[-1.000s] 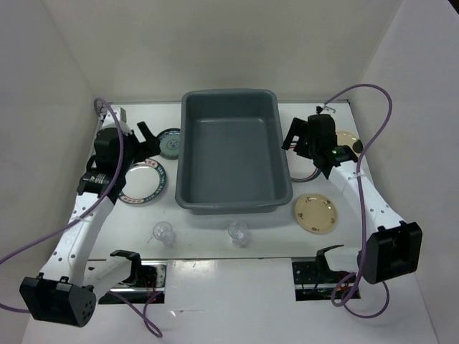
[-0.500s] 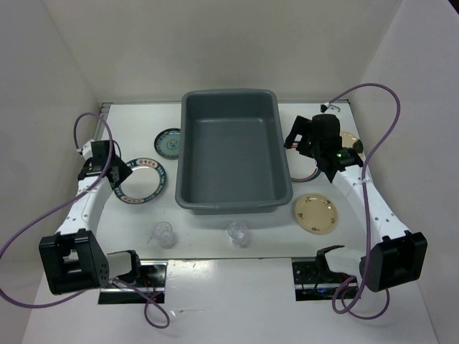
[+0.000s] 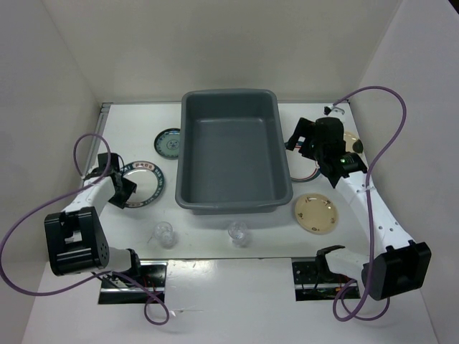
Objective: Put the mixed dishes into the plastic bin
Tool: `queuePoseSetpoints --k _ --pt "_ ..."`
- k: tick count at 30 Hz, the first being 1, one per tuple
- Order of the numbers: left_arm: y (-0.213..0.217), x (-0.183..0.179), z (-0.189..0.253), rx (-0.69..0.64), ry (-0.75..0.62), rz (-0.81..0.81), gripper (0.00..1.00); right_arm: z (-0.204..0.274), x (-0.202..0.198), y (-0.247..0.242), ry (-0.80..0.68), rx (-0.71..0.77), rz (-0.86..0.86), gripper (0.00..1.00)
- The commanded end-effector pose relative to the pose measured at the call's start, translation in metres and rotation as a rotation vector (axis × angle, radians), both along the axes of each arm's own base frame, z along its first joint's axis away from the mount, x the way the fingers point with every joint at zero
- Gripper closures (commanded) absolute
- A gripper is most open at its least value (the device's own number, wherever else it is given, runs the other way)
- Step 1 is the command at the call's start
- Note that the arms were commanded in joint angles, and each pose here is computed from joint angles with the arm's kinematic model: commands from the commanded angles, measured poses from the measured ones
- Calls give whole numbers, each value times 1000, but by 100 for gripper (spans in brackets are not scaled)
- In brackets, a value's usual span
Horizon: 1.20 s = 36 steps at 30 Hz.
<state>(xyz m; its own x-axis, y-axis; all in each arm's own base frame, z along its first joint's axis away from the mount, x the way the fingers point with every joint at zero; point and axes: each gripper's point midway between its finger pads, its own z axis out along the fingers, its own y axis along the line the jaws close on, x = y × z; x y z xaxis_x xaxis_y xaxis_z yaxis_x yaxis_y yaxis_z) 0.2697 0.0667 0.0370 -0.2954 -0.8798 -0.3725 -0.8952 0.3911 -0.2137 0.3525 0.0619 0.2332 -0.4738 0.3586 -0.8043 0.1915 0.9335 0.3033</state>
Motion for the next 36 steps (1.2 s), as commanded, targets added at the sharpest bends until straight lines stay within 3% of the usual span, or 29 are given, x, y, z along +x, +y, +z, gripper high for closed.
queuePoseSetpoints --k 1,5,7,15,26,32,36 --pt "7 -5 -2 17 34 67 41 4 -1 -7 -18 -21 -13 0" --pt "4 -6 2 3 23 60 41 -3 1 -5 5 -22 -5 0" --pt "7 8 24 12 -19 61 41 -10 3 -3 24 -28 9 0" --pt "26 12 53 97 -13 101 41 -15 6 1 35 -20 24 0" --pt "9 -32 18 12 72 256 40 -11 2 0 16 -16 24 0" --pt "-9 -30 -4 -97 -18 273 39 -15 0 2 25 -13 32 0" --pt "-11 -20 -11 -123 -93 295 45 -15 0 2 25 -13 32 0"
